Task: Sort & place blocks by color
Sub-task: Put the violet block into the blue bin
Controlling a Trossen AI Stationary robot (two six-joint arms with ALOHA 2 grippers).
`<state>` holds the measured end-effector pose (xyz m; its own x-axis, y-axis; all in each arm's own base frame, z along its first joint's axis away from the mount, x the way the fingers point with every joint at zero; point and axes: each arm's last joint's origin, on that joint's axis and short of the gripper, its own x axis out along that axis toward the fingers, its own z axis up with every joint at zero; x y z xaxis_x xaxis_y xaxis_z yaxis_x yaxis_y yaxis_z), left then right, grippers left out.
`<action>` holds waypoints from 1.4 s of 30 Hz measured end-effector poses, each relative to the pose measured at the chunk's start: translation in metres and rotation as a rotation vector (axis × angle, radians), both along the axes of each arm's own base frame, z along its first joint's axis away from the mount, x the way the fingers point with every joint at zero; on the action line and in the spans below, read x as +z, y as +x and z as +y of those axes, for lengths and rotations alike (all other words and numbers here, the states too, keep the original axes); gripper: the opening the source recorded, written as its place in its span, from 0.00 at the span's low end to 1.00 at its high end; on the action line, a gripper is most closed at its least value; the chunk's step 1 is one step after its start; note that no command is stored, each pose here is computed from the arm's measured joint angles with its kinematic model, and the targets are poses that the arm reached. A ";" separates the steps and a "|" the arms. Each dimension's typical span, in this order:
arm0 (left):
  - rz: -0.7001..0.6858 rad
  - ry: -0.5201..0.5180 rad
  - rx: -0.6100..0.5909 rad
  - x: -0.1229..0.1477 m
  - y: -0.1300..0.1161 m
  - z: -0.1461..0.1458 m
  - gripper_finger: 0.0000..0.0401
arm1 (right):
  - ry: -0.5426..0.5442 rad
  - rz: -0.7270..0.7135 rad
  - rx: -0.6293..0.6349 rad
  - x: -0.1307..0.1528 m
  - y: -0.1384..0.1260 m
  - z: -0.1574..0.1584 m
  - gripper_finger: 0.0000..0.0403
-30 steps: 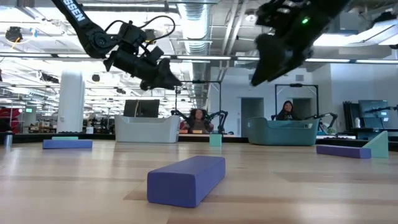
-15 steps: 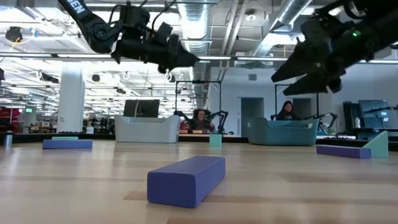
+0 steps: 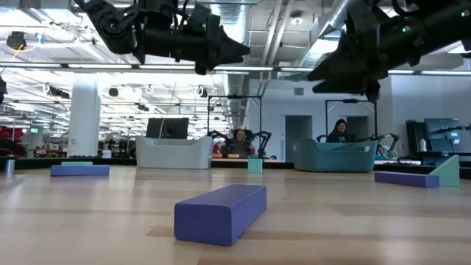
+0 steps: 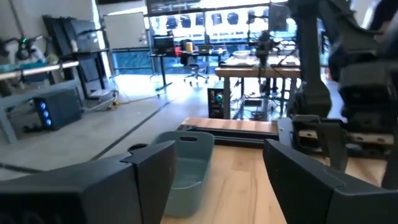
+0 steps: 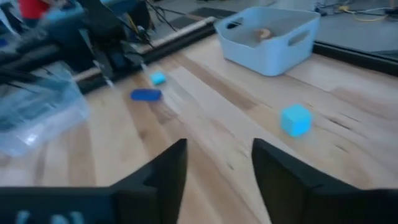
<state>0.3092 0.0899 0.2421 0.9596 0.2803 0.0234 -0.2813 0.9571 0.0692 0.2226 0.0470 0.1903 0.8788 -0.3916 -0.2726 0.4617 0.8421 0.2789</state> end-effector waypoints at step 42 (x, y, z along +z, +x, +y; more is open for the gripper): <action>0.315 -0.062 0.295 -0.086 -0.039 -0.068 0.57 | -0.072 -0.037 0.093 -0.016 0.032 -0.044 0.05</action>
